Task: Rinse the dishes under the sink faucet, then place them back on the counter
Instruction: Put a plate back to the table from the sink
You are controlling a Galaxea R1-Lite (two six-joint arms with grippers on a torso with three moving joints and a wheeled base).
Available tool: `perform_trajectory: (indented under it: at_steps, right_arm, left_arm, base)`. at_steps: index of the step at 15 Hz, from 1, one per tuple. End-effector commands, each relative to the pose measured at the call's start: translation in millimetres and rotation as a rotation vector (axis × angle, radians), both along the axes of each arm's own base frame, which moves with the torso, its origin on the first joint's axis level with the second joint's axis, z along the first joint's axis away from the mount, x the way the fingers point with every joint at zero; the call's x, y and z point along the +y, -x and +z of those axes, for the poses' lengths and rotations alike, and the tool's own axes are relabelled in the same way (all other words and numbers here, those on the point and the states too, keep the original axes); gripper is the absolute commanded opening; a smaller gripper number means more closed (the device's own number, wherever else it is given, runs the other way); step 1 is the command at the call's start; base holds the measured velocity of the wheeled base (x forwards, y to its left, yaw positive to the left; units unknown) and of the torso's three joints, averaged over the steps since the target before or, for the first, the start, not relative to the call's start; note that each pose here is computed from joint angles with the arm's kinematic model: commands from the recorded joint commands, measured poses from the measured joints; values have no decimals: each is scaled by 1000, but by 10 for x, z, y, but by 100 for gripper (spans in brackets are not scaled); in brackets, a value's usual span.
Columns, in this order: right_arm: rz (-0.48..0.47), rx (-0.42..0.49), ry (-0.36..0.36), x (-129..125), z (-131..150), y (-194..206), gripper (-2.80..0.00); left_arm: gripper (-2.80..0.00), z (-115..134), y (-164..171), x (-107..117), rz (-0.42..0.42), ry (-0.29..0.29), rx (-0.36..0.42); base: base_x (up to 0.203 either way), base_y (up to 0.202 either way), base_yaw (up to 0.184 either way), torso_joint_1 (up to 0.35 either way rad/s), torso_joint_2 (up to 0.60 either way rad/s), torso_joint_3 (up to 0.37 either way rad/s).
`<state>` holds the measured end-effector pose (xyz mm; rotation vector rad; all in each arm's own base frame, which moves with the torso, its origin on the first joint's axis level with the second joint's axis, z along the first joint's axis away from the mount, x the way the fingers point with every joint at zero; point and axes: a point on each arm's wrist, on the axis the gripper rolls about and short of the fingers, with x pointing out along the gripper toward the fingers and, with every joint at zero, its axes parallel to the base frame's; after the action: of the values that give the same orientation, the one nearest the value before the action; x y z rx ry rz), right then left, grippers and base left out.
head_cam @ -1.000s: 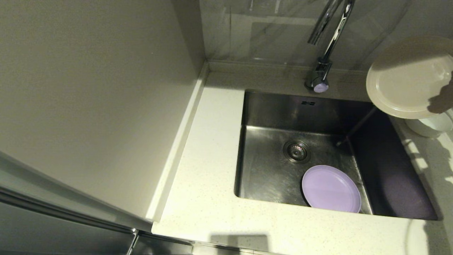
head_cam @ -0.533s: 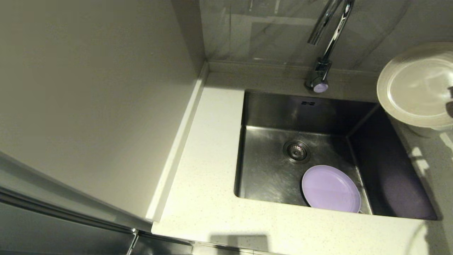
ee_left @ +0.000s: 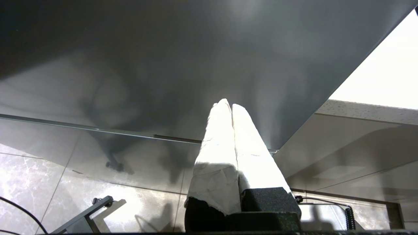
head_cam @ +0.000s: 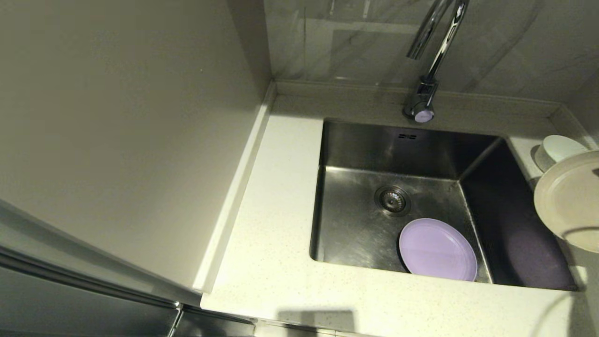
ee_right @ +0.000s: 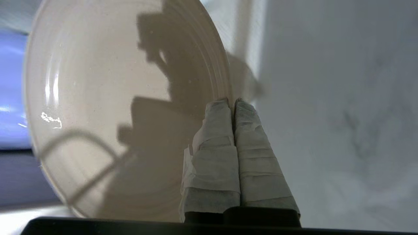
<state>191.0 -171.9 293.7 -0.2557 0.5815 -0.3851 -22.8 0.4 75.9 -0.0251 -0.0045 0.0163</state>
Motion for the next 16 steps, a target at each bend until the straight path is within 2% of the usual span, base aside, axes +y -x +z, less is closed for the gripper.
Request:
perform_trajectory:
  at_steps: [1, 5, 9, 16]
  right_arm:
    - [-19, 56, 4, -165, -123, -5, -280]
    - [1, 176, 86, -329, -357, 126, -280]
    - [6, 158, 133, -354, -506, 118, -280]
    - [64, 224, 144, -326, -671, 108, -280]
  left_arm:
    - [-280, 0, 2, 0, 0, 1, -3]
    - [-280, 0, 2, 0, 0, 1, -3]
    - [-280, 0, 2, 0, 0, 1, -3]
    - [-280, 0, 2, 0, 0, 1, -3]
  base:
    - [0, 0, 0, 0, 0, 0]
    - [0, 0, 0, 0, 0, 0]
    - [0, 0, 0, 0, 0, 0]
    - [0, 0, 0, 0, 0, 0]
